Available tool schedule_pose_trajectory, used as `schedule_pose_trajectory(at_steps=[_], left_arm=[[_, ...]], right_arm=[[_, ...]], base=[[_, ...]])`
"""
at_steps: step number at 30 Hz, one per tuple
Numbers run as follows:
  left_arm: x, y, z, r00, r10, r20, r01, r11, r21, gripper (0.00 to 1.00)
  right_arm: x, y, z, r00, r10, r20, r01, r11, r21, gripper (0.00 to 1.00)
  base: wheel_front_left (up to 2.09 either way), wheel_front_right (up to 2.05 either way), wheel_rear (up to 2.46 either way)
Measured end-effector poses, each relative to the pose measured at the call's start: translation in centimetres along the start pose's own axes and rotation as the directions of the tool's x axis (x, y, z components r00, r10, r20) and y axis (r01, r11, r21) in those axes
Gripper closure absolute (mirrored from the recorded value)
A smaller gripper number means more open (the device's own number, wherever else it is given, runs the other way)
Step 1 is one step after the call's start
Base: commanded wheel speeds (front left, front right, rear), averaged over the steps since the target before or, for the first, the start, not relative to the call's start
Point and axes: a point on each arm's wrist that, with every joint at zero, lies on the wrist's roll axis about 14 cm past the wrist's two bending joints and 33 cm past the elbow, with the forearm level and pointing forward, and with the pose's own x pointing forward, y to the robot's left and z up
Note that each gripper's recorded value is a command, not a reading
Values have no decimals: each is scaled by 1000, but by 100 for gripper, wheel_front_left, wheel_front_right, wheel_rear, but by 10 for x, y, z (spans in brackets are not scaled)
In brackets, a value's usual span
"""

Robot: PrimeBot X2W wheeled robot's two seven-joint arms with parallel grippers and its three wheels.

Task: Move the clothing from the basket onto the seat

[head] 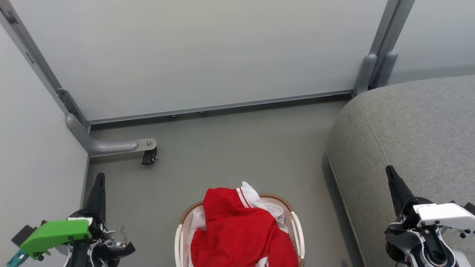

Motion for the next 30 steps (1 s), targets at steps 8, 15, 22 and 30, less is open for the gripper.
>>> schedule_pose_trajectory(at_steps=[8, 15, 22, 30], left_arm=[[0, 0, 0, 1000, 0, 0, 0, 1000, 0, 100], [0, 0, 0, 1000, 0, 0, 0, 1000, 0, 100], [0, 0, 0, 1000, 0, 0, 0, 1000, 0, 100], [0, 0, 0, 1000, 0, 0, 0, 1000, 0, 100]], right_arm=[[0, 0, 0, 1000, 0, 0, 0, 1000, 0, 100], [0, 0, 0, 1000, 0, 0, 0, 1000, 0, 100], [0, 0, 0, 1000, 0, 0, 0, 1000, 0, 100], [0, 0, 0, 1000, 0, 0, 0, 1000, 0, 100]], base=[[0, 0, 0], [0, 0, 0], [0, 0, 0], [0, 0, 0]])
